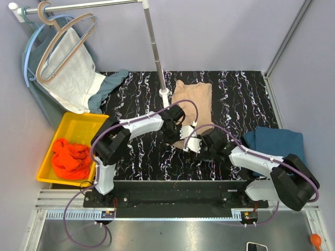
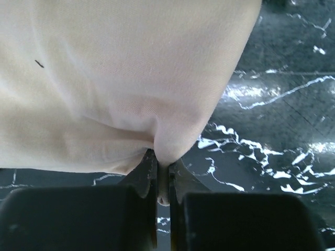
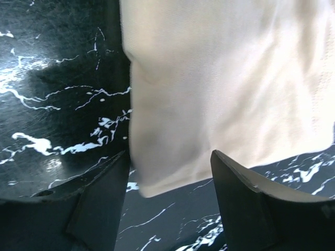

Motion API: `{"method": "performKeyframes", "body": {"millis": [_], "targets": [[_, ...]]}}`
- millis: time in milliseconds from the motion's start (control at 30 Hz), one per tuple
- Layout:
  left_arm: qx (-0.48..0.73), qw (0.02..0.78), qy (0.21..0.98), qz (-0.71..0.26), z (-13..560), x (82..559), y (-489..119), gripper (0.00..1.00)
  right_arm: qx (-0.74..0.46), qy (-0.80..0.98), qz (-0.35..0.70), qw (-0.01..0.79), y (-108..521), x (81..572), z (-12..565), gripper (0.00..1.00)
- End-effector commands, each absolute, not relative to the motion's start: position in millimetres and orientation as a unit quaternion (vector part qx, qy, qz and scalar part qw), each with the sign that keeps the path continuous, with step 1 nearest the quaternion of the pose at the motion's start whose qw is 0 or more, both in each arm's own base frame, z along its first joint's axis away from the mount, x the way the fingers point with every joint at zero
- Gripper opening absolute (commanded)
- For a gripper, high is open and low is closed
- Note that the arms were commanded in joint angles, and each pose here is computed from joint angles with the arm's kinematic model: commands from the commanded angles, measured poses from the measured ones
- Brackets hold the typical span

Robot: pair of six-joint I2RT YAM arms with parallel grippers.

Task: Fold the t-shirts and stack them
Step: Fold the tshirt

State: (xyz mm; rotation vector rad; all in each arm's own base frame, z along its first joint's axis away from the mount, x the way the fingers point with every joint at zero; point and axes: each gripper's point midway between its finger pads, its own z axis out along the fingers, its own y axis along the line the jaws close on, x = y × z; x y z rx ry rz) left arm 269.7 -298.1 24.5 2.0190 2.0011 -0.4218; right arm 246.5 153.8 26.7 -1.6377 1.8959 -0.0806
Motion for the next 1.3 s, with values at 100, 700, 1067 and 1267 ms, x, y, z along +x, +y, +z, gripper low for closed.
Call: {"method": "performKeyframes", "body": {"millis": [100, 700, 1067, 1267], "targets": [[0.724, 0.106, 0.654, -0.191, 43, 225, -301, 0.00, -0.616, 0.739, -0.075, 0.264, 127, 245, -2, 0.63], [0.708, 0.092, 0.674, -0.189, 46, 205, -290, 0.00, -0.595, 0.765, -0.001, 0.245, 143, 223, 41, 0.00], [0.698, 0.104, 0.688, -0.166, 56, 179, -269, 0.00, -0.581, 0.779, 0.102, 0.211, 165, 175, 88, 0.00], [0.715, 0.103, 0.674, -0.156, 59, 152, -257, 0.00, -0.585, 0.774, 0.130, 0.202, 172, 148, 106, 0.00]]}}
